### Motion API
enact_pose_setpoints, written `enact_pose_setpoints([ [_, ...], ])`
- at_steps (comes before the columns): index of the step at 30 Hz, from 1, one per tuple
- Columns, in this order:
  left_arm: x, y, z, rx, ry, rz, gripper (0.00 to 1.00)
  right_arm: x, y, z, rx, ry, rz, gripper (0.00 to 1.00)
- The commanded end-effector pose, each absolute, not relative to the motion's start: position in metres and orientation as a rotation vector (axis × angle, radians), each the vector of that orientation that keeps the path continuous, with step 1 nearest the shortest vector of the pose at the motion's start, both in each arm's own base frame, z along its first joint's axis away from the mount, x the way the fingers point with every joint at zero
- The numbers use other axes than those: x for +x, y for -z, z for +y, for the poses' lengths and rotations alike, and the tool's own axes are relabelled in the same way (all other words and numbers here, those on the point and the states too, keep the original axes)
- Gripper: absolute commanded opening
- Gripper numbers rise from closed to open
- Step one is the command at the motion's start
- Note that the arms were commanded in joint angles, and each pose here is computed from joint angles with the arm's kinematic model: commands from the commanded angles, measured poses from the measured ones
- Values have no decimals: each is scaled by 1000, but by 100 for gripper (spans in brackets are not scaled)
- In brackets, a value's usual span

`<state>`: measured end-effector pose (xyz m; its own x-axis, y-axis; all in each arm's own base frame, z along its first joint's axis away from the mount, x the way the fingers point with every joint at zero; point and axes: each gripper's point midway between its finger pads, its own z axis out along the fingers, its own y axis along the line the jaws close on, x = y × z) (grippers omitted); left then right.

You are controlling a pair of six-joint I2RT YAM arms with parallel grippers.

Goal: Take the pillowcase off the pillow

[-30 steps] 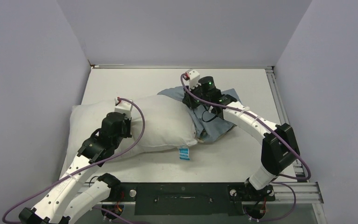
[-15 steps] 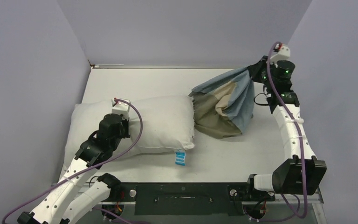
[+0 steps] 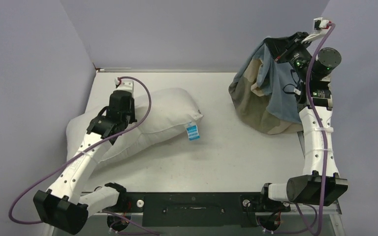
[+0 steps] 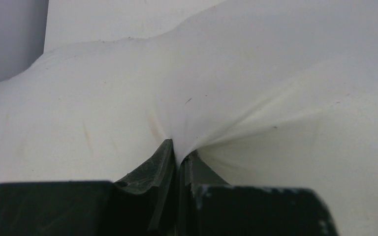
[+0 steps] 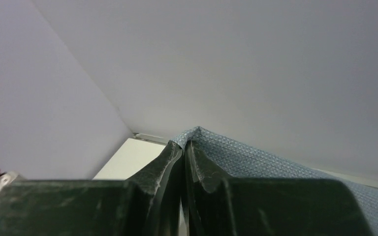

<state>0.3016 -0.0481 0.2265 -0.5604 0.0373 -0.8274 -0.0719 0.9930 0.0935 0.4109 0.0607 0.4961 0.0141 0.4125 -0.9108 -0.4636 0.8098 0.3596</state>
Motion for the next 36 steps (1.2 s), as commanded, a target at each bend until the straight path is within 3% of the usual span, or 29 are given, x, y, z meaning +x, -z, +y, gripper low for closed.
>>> enact_pose_setpoints([
  [1,343,-301,-58,-149,-40,1977,0,372,-513,104,-236,-852,1340,7],
  [8,382,-303,-76,-175,15,2004,0,315,-398,194,-431,-1061,1628,9],
  [15,362,-292,-84,-157,104,2015,23,229,-268,240,-520,-1114,1917,12],
  [21,321,-321,-75,-162,175,1916,43,179,-223,250,-557,-1188,2007,16],
  [23,305,-329,-71,-162,197,1887,51,173,-225,249,-587,-1149,2011,22],
  [26,280,-336,-62,-168,210,1847,60,185,-234,224,-540,-938,2020,40],
  [34,214,-361,-23,-247,180,1705,75,231,-299,128,-193,-380,1837,98],
  [36,196,-367,-10,-283,166,1648,78,236,-312,95,-58,-238,1789,90],
])
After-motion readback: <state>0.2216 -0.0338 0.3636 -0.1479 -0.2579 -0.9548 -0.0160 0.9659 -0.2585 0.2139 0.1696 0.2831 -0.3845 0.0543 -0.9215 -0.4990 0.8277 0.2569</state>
